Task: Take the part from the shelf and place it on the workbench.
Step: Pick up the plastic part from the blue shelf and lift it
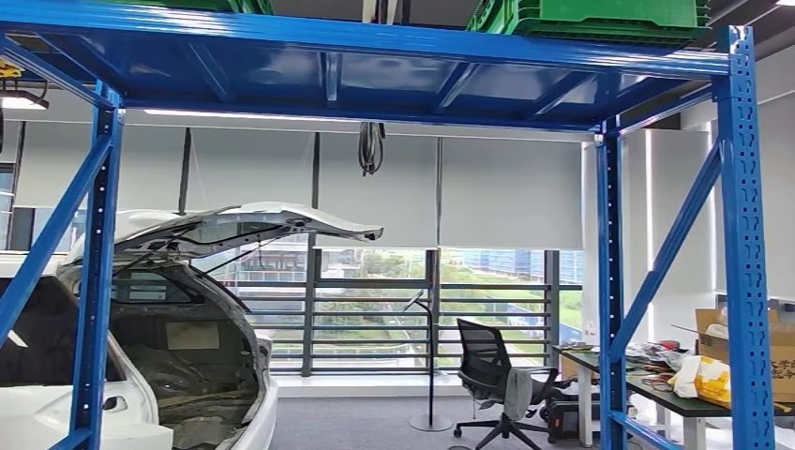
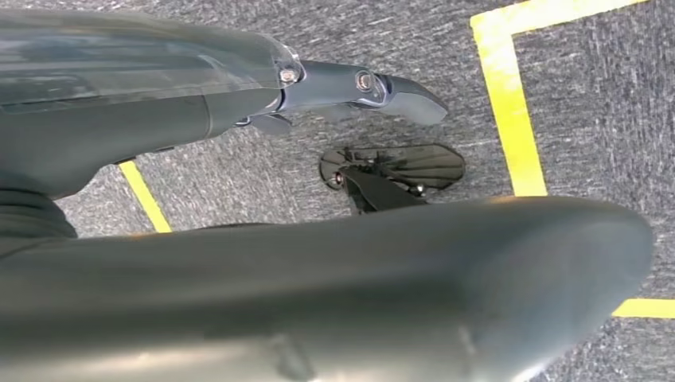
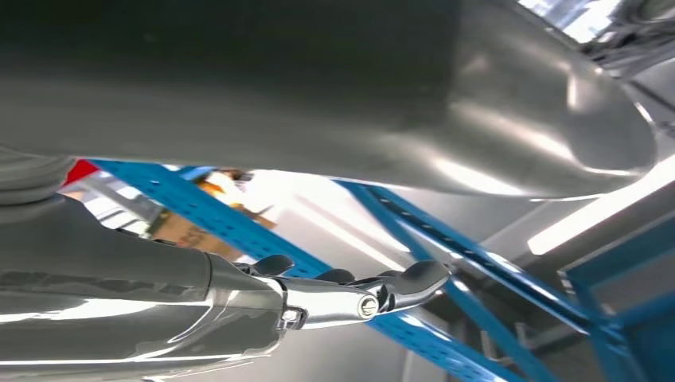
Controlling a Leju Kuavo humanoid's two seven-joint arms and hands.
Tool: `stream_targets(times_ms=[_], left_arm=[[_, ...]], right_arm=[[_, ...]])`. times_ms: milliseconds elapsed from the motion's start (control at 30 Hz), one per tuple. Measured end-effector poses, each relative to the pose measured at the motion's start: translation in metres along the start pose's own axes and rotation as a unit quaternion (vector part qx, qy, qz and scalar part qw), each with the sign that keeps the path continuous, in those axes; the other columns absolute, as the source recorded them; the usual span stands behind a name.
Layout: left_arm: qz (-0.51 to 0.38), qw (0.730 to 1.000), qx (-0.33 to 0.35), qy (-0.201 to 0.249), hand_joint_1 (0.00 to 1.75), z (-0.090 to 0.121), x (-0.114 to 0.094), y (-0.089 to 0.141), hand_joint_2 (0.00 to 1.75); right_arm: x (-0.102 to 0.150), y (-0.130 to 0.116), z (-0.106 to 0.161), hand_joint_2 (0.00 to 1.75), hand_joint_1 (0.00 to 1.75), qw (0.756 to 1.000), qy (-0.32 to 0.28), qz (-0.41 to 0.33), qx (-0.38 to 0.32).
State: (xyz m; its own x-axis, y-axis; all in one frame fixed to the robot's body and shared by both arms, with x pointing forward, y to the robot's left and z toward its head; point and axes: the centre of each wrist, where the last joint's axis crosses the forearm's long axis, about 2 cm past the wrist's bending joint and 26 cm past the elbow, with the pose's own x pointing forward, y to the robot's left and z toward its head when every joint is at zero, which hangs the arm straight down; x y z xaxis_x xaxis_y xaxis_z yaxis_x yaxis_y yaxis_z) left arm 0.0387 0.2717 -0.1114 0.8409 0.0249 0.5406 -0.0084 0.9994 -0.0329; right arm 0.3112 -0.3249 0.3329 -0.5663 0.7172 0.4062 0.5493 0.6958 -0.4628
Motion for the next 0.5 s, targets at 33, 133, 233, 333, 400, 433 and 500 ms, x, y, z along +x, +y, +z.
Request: stream_targets(times_ms=[33,133,233,333,400,433,500], left_arm=[[0.001,1.0,0.0,0.0,0.0,0.0,0.0,0.0,0.0],[0.004,1.0,0.0,0.0,0.0,0.0,0.0,-0.001,0.0],[0.006,1.0,0.001,0.001,0.0,0.0,0.0,0.0,0.0],[0.007,1.0,0.002,0.001,0.0,0.0,0.0,0.0,0.0],[0.007,1.0,0.002,0.0,0.0,0.0,0.0,0.0,0.0],[0.007,1.0,0.002,0.0,0.0,0.0,0.0,0.0,0.0],[0.006,1.0,0.002,-0.001,0.0,0.0,0.0,0.0,0.0]], right_arm=[[0.002,-0.001,-0.001,0.0,0.0,1.0,-0.005,0.0,-0.002],[0.007,-0.003,-0.002,0.0,0.0,1.0,-0.015,-0.001,-0.005],[0.01,-0.004,-0.003,0.0,0.0,1.0,-0.02,-0.004,-0.006],[0.011,-0.005,-0.003,0.0,0.0,1.0,-0.024,-0.006,-0.008],[0.012,-0.006,-0.003,0.0,0.0,1.0,-0.026,-0.006,-0.009],[0.012,-0.006,-0.003,0.0,0.0,1.0,-0.027,-0.005,-0.009],[0.013,-0.007,-0.004,0.0,0.0,1.0,-0.029,-0.004,-0.01]])
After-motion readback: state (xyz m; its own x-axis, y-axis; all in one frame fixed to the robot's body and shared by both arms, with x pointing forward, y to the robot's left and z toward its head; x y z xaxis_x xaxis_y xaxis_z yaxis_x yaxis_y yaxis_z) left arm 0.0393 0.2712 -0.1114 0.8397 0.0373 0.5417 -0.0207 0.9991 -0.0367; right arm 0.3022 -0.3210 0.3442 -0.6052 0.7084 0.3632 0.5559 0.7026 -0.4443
